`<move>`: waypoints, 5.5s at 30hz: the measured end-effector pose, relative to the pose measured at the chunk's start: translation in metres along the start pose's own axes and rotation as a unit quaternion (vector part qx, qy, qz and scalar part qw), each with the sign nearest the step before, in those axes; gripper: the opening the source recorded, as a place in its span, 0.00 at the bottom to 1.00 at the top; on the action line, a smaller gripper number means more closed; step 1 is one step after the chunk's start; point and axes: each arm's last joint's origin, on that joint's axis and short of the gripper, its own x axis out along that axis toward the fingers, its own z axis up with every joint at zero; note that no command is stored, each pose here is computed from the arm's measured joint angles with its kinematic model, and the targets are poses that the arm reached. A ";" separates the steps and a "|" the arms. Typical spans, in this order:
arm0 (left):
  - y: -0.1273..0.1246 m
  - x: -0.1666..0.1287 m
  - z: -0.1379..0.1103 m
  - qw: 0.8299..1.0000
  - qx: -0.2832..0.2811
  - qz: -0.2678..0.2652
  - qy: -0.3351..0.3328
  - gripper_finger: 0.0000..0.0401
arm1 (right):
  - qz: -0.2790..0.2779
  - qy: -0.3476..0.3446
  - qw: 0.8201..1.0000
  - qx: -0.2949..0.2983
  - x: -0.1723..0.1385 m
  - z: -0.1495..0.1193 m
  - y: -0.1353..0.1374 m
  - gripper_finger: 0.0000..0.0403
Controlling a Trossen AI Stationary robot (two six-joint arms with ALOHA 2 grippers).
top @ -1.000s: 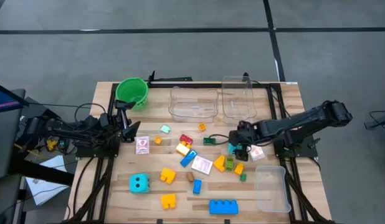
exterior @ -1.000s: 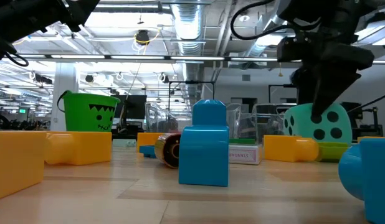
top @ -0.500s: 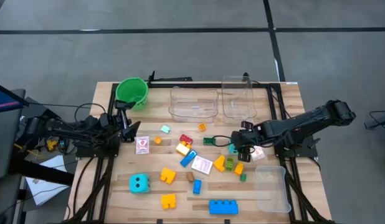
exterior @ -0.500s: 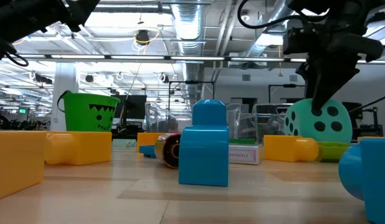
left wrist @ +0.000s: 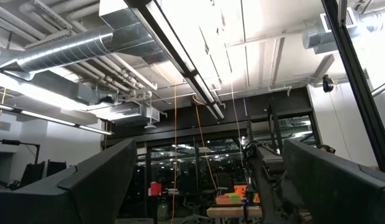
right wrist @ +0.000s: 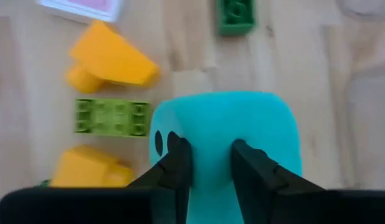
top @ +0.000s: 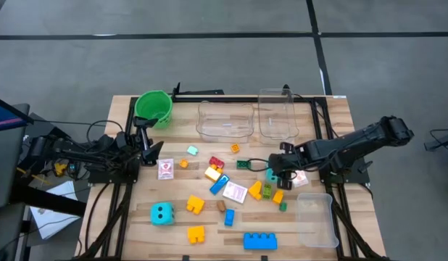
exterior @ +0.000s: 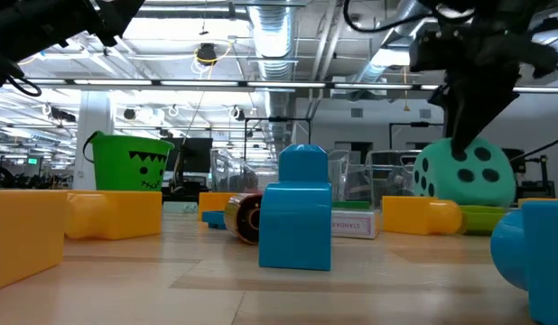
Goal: Pick & Place Toys
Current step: Put the blue dice into the right transparent bin
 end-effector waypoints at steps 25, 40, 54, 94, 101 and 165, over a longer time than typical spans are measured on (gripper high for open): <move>0.000 0.000 0.001 1.000 0.000 0.001 -0.007 0.99 | -0.237 -0.128 0.962 -0.042 -0.122 0.024 -0.040 0.00; 0.000 0.000 0.003 1.000 -0.003 -0.009 -0.018 0.99 | -0.265 -0.066 0.961 -0.027 -0.084 0.027 -0.130 0.00; 0.000 0.000 0.003 1.000 -0.007 -0.009 -0.019 0.99 | -0.263 -0.053 0.963 0.036 -0.063 0.000 -0.176 0.00; -0.079 0.088 0.021 0.905 0.010 -0.171 0.389 1.00 | 0.033 -0.138 0.984 0.111 -0.099 -0.023 -0.052 0.80; -0.126 0.094 0.061 0.806 0.027 -0.105 0.582 1.00 | 0.041 -0.124 0.984 0.119 -0.099 -0.027 -0.043 0.82; -0.207 -0.040 0.036 0.685 -0.110 -0.016 0.720 1.00 | 0.060 -0.193 0.971 0.125 -0.105 -0.017 -0.028 0.82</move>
